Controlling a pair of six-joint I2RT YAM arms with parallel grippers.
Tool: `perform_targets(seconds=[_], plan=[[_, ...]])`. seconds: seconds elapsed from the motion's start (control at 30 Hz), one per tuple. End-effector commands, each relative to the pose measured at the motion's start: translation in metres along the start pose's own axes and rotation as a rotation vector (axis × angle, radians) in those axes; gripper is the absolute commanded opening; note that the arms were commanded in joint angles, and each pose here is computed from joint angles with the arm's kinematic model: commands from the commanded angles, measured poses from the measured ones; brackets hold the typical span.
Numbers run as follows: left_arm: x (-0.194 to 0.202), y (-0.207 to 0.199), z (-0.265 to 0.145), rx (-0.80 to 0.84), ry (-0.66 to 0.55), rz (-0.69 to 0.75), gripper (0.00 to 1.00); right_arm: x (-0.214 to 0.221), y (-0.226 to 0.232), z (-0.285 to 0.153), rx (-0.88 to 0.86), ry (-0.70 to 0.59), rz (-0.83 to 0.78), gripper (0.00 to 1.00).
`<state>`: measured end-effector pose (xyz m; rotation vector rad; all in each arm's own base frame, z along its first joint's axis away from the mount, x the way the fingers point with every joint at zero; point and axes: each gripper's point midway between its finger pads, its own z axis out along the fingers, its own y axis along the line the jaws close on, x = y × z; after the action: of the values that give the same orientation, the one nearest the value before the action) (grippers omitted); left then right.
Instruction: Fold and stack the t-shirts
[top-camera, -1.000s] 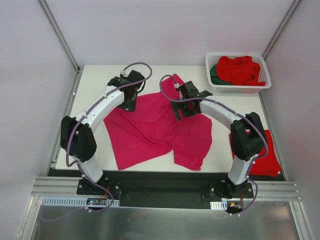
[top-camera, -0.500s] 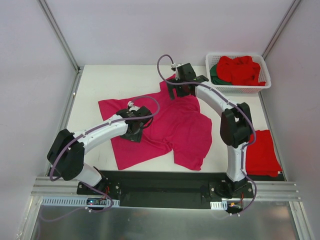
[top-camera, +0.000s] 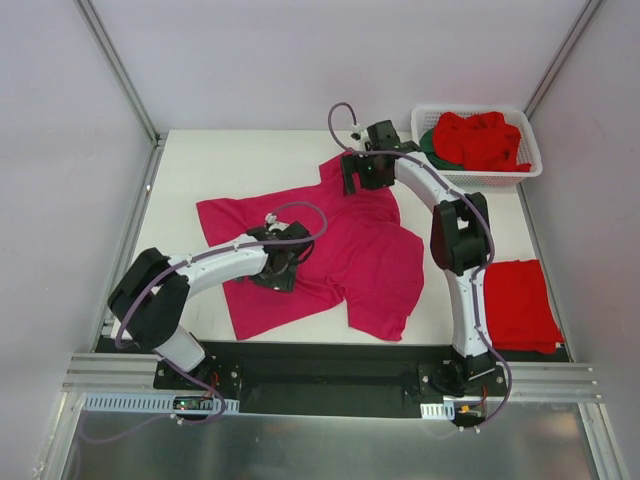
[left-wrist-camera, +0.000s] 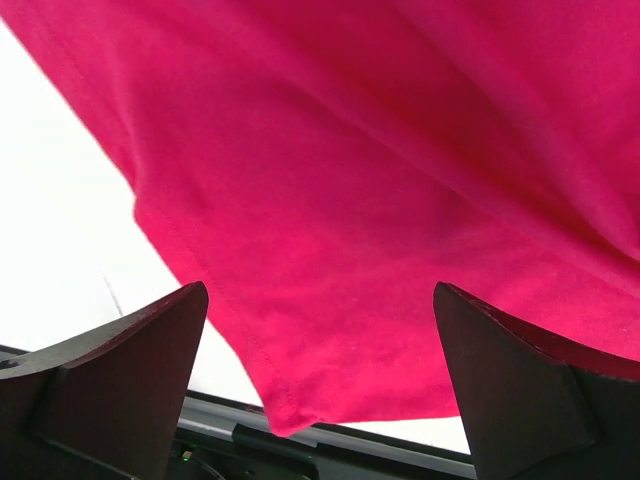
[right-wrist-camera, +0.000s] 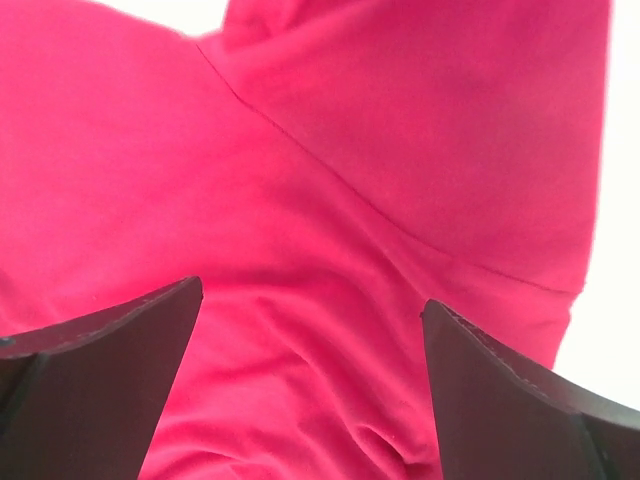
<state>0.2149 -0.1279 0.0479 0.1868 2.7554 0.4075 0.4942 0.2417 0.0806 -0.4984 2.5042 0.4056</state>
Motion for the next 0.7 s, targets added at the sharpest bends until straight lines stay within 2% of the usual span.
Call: perform_targets(seconds=[0.0,0.37,0.67], plan=[[0.010,-0.013,0.005,0.011,0.009,0.000,0.97,0.002,0.009,-0.001,-0.067,0.030,-0.008,0.96],[0.037,-0.015,0.023,-0.019,0.075,0.042,0.97,0.031,0.006,0.016,-0.091,0.140,-0.016,0.96],[0.050,-0.015,0.003,0.079,0.094,0.032,0.97,0.043,-0.005,0.019,-0.063,0.184,-0.034,0.96]])
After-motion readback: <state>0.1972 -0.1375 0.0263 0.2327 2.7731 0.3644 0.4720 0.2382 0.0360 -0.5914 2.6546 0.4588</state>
